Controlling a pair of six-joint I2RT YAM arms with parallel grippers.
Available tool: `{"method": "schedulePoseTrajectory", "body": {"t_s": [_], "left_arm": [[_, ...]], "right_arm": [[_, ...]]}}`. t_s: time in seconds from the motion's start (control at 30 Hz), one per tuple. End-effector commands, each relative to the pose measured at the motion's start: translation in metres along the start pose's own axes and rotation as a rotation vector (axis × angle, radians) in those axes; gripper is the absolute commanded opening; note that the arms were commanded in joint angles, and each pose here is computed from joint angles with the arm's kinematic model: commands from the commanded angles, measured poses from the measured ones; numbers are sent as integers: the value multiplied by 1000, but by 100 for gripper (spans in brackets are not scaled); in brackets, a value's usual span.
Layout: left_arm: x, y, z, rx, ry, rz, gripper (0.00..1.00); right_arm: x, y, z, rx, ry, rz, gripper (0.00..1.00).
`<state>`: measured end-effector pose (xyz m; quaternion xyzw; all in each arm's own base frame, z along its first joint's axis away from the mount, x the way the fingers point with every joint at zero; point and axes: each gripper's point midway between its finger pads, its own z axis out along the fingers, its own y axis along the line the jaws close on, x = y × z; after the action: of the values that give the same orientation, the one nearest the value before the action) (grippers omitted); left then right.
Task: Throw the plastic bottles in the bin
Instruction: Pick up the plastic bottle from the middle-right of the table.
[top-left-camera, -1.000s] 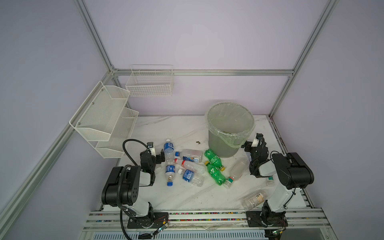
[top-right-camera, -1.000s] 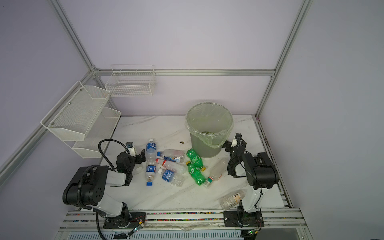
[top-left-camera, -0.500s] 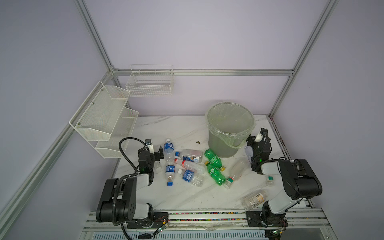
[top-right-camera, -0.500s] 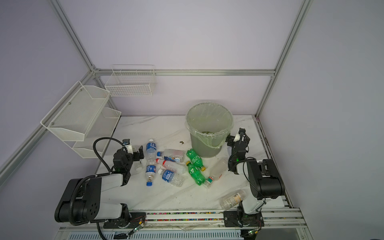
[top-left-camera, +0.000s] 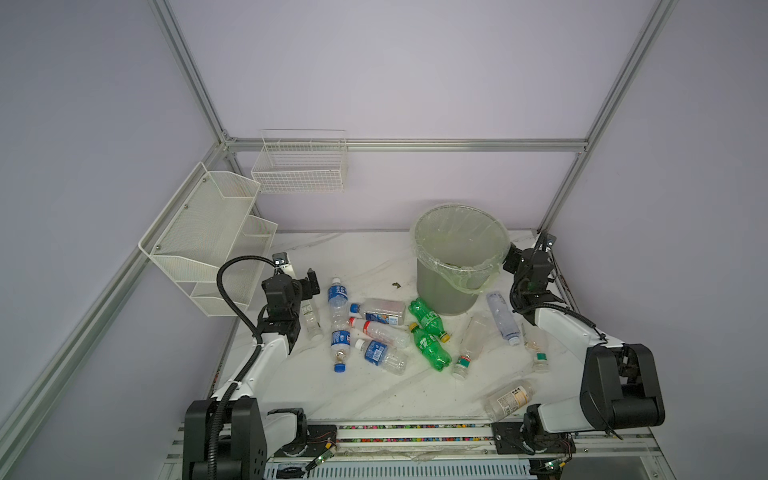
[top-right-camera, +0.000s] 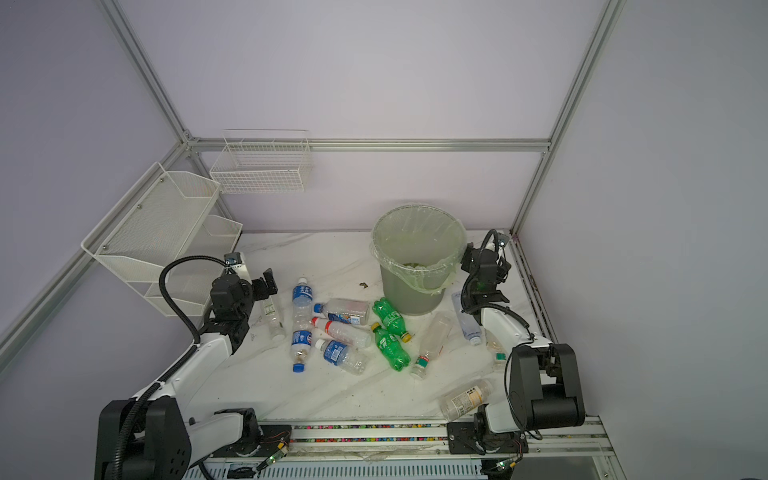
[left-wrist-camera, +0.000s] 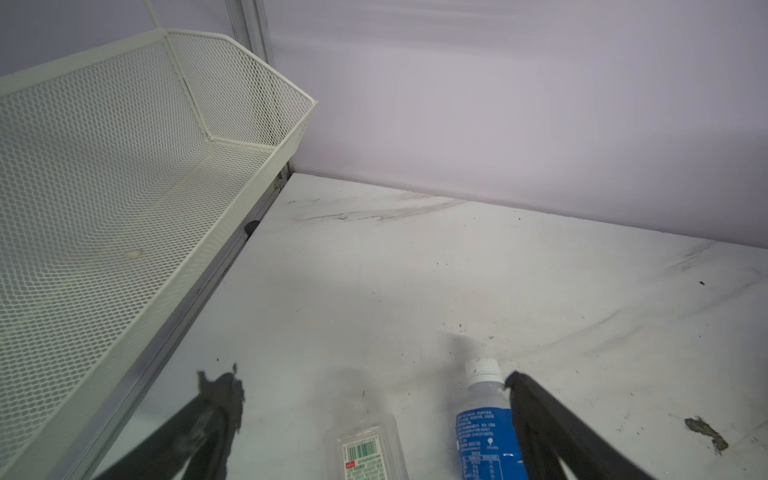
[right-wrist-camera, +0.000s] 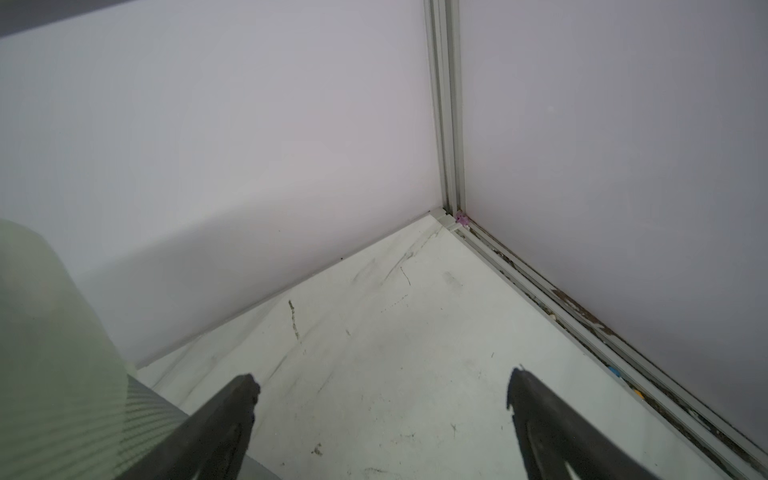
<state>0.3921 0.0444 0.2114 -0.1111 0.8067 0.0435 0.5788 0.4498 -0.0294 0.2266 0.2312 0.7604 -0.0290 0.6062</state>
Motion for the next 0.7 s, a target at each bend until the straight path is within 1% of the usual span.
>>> {"method": "schedulePoseTrajectory", "body": {"t_s": [0.0, 0.17, 0.27, 0.33, 0.4, 0.53, 0.6, 0.67], "left_arm": [[-32, -25, -1, 109, 29, -76, 100], [-42, -56, 5, 239, 132, -112, 100], [-53, -80, 3, 334, 150, -98, 100], [-62, -88, 1, 365, 145, -81, 100], [-70, -91, 2, 371, 133, -77, 100], [-67, -87, 20, 324, 135, -101, 100], [-57, -92, 29, 338, 196, -88, 100], [-54, -90, 29, 326, 227, -91, 100]], "right_arm": [[36, -16, -1, 79, 188, -49, 97], [53, -22, -7, 98, 296, -99, 97], [60, -33, -13, 107, 352, -111, 97], [64, -43, -16, 114, 391, -99, 97], [65, -48, -19, 99, 427, -89, 98], [66, -44, -35, 56, 501, -110, 97], [71, -41, -45, 26, 535, -110, 97], [78, -40, -54, -12, 565, -132, 97]]}}
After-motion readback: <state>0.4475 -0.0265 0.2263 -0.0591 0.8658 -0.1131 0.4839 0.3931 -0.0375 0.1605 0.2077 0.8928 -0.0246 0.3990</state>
